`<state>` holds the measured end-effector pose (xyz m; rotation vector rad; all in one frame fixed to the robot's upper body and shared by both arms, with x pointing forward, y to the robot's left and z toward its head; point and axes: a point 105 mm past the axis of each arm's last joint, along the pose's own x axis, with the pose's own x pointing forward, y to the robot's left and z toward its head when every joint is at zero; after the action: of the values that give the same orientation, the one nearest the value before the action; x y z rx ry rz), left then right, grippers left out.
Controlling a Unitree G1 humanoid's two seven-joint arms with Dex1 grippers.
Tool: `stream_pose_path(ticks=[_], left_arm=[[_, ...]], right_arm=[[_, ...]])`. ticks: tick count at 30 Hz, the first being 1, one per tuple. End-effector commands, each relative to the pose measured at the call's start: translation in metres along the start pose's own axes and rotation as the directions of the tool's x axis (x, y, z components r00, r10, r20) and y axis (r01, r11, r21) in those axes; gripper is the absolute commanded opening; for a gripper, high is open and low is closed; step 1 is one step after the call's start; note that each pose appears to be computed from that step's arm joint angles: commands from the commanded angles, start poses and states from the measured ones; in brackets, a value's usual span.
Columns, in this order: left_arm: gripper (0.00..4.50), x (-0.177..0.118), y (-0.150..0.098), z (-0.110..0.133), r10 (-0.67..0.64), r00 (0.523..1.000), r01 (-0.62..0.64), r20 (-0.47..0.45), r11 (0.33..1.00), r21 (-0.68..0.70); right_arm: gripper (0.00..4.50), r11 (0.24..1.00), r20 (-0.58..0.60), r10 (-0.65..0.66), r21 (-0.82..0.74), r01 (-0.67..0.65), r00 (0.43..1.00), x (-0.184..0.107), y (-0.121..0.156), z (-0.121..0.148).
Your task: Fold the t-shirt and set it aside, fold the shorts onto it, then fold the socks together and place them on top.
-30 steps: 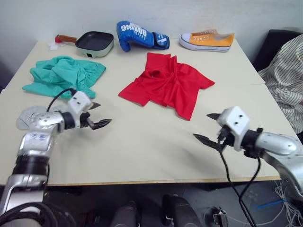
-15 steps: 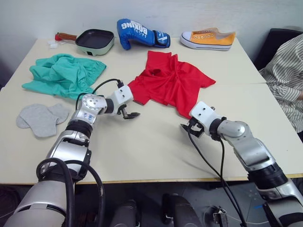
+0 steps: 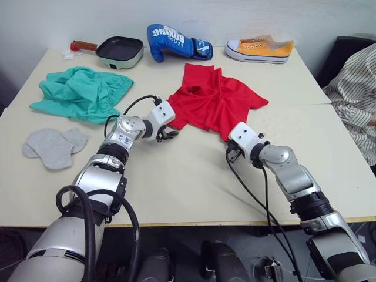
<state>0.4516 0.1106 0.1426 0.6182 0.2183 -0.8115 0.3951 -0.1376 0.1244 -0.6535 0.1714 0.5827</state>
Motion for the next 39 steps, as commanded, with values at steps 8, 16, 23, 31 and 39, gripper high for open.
stream_pose_path(ticks=[8,16,23,31,39], left_arm=[[0.04,-0.013,0.014,0.001,0.018,1.000,-0.018,0.011,0.999,-0.036],[0.04,-0.020,0.022,0.010,0.024,0.998,-0.022,0.060,0.999,-0.030],[0.93,-0.017,0.021,0.020,0.009,0.998,-0.010,0.061,1.000,0.016],[1.82,0.000,0.000,0.022,-0.065,0.998,0.065,0.019,0.997,0.039],[1.82,0.012,-0.005,0.021,-0.012,1.000,0.012,-0.023,1.000,0.003]], right_arm=[[0.00,0.998,-0.007,0.025,-0.049,-0.026,1.000,-0.028,-0.008,-0.009],[0.00,0.998,0.017,0.024,-0.051,-0.023,1.000,-0.034,-0.009,-0.001],[0.00,0.999,0.022,0.008,-0.046,-0.008,1.000,-0.030,-0.010,0.002],[0.00,0.999,0.021,-0.012,-0.034,0.013,1.000,-0.029,-0.013,0.003],[0.00,0.999,0.020,-0.024,-0.028,0.025,1.000,-0.029,-0.013,0.005]])
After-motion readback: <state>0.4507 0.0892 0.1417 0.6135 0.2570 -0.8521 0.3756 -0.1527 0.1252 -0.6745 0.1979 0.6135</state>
